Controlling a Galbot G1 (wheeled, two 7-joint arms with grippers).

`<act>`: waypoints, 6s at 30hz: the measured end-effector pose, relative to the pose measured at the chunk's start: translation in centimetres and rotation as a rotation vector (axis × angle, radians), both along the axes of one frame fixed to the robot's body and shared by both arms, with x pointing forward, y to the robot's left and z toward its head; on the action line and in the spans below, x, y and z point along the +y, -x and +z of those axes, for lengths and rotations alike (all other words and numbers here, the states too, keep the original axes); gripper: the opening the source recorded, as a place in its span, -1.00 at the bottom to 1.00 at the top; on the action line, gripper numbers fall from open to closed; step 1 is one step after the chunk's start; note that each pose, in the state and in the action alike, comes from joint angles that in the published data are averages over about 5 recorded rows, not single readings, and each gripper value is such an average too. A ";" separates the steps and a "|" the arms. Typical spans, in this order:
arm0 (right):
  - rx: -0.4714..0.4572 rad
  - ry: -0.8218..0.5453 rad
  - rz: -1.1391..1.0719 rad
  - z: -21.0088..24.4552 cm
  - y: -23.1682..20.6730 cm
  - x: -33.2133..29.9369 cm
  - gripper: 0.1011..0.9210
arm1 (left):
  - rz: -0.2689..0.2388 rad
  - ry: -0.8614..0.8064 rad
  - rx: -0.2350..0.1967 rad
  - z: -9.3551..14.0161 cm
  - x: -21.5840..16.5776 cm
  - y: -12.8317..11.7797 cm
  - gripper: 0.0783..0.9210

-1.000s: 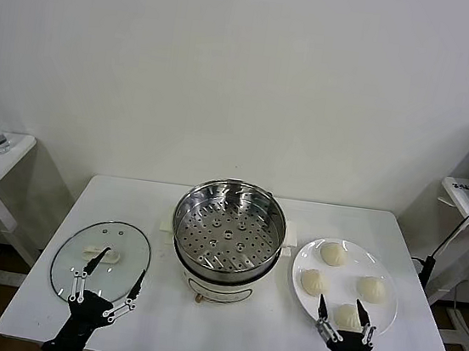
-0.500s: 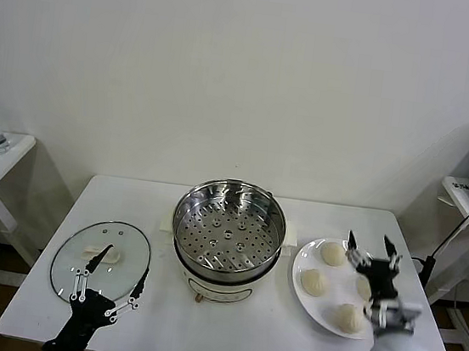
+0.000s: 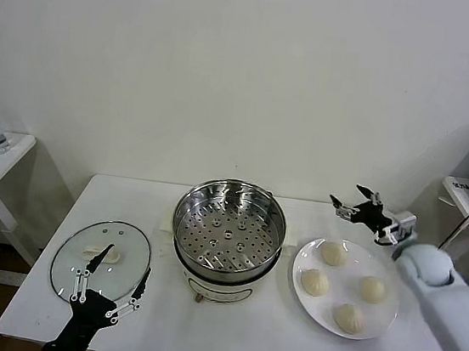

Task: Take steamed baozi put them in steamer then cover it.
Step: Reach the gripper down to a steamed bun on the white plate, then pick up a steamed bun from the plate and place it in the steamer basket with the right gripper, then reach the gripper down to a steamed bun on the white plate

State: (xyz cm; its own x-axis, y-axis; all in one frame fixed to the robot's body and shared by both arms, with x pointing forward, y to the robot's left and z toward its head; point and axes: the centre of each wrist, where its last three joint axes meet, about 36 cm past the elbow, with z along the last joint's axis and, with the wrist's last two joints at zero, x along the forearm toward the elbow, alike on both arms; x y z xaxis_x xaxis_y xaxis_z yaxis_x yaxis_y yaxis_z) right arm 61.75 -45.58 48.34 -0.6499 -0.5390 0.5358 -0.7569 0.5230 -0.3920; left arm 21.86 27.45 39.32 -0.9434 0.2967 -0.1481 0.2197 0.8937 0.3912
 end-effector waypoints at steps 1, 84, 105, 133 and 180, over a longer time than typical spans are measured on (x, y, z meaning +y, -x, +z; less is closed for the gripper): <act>0.024 0.037 0.036 0.4 -0.5 -0.2 0.76 | 0.001 0.000 0.000 0.0 0.0 0.0 0.77; -0.294 1.036 1.315 21.7 -8.3 31.2 0.32 | 0.033 -0.001 -0.041 1.1 0.0 0.5 0.77; -0.292 1.140 1.526 13.9 -8.8 40.5 0.33 | 0.036 0.000 -0.065 1.7 0.1 0.4 0.77; -0.255 1.073 1.454 15.4 -9.3 38.8 0.76 | 0.040 0.001 -0.078 1.8 0.3 0.3 0.77; 0.555 0.585 0.536 0.7 -2.9 10.5 0.76 | 0.045 0.010 -0.063 1.1 0.1 -0.1 0.77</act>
